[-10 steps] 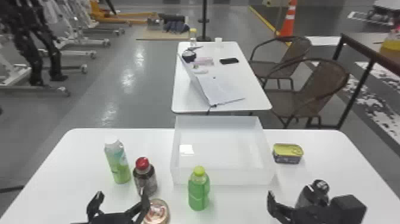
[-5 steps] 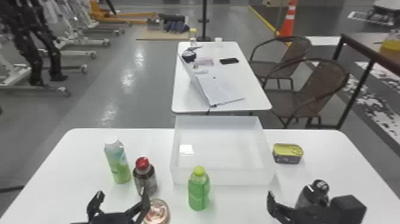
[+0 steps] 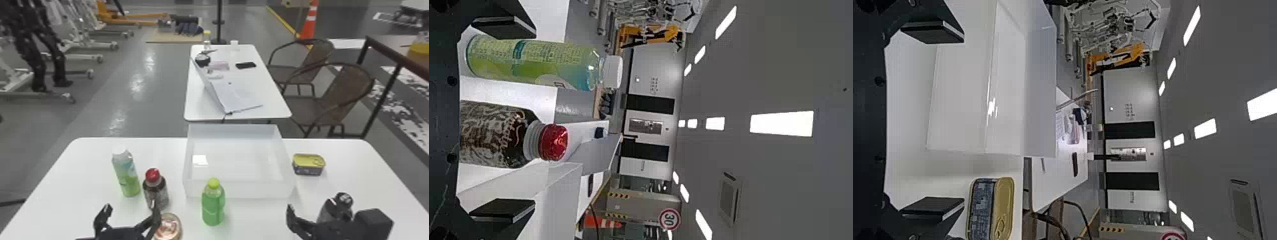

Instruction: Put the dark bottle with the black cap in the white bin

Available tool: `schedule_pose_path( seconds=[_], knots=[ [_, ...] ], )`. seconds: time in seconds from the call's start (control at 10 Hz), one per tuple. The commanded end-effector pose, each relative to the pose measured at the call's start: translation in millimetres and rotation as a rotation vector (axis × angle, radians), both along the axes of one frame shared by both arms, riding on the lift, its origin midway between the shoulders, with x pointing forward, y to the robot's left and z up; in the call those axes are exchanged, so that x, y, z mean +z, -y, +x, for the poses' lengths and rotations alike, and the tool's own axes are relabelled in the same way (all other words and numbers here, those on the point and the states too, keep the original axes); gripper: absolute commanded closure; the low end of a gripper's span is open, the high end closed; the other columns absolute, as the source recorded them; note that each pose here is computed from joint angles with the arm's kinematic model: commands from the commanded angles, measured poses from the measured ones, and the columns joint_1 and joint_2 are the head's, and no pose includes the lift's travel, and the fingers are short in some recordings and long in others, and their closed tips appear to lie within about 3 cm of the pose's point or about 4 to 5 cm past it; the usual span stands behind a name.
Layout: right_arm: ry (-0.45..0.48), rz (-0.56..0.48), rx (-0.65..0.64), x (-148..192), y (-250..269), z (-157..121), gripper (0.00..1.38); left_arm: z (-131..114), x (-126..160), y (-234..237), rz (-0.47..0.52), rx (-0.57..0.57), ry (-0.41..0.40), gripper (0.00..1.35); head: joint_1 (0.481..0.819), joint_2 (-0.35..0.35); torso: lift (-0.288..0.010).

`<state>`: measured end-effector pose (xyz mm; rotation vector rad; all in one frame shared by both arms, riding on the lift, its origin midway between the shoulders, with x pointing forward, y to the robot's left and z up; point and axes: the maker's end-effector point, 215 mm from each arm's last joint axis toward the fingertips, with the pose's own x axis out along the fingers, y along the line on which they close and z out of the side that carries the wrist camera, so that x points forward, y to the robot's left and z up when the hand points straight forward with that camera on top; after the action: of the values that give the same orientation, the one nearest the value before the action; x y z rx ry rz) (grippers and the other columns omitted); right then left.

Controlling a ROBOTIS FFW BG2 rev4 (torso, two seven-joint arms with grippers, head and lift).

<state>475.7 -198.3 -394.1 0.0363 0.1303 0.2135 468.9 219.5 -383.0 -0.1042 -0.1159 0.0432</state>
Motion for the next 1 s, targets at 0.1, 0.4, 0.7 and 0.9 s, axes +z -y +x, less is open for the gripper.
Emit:
schedule_pose_path(
  seconds=[0.1,0.4,0.7,0.9],
  knots=[
    [0.010,-0.016,0.002,6.7,-2.0,1.3,0.14,0.0,0.1,-0.5,0.001,0.001,0.000,0.11,0.549,0.000,-0.100],
    [0.035,-0.043,-0.004,22.0,-1.5,1.0,0.14,0.0,0.1,-0.5,0.001,0.001,0.000,0.11,0.549,0.000,-0.100],
    [0.094,-0.060,-0.097,41.7,23.8,1.7,0.14,-0.6,-0.2,-1.6,0.000,0.003,0.000,0.11,0.549,0.000,-0.100],
    [0.136,-0.056,-0.140,59.1,40.5,5.2,0.14,-0.5,-0.7,-1.6,0.000,0.003,-0.001,0.11,0.549,0.000,-0.100]
  ],
)
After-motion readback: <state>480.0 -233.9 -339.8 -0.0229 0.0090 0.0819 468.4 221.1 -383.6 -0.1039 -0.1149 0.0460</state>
